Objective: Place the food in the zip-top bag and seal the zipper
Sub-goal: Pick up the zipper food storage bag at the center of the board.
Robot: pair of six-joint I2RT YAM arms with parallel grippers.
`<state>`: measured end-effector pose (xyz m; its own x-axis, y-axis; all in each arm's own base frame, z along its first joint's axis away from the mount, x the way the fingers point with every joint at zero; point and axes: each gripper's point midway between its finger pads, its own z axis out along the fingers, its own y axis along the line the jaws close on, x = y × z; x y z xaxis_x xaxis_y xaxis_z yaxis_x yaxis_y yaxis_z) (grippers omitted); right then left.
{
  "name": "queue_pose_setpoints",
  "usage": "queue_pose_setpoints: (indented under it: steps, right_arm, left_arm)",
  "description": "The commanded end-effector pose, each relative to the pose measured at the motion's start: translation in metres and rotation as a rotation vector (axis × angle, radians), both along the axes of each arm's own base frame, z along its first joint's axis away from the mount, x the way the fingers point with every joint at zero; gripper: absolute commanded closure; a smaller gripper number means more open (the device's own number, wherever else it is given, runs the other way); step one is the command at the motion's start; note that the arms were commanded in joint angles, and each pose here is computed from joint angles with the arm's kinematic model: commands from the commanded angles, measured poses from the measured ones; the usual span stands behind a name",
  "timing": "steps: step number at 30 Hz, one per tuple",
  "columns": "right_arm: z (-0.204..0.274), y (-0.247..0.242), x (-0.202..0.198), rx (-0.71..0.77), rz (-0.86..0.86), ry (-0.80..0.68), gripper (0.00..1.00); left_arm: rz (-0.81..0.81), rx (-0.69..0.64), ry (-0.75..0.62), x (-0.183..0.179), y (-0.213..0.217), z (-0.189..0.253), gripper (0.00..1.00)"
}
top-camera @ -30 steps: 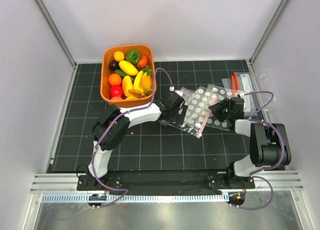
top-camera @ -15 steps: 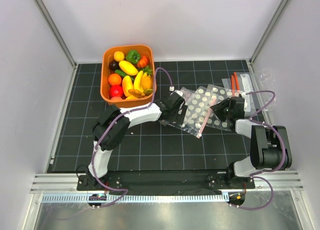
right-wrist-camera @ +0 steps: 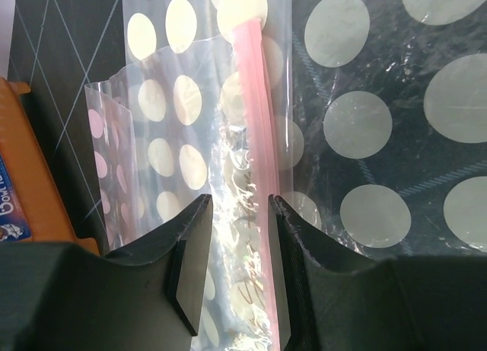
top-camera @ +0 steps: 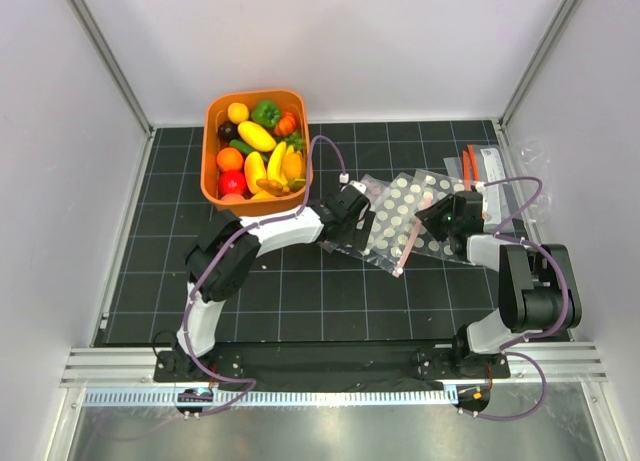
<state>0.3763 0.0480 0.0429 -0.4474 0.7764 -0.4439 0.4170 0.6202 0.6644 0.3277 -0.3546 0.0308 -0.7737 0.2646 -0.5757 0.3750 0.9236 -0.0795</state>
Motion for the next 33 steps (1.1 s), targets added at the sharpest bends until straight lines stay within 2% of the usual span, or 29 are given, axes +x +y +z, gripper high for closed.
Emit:
queue_pose_setpoints:
  steps: [1, 18, 33]
  right_arm:
    - [0.017, -0.009, 0.011, -0.037, -0.037, -0.053, 0.58]
    - [0.014, -0.005, 0.013, -0.025, -0.017, -0.044, 0.59]
    - [0.026, 0.01, 0.019, 0.032, 0.041, -0.115, 0.71]
  left_arm:
    - [-0.007, -0.014, -0.045, 0.009, -0.007, 0.018, 0.0]
    - [-0.003, -0.005, -0.057, 0.01, -0.005, 0.021, 0.0]
    - [-0.005, -0.002, -0.062, 0.01, -0.005, 0.022, 0.0]
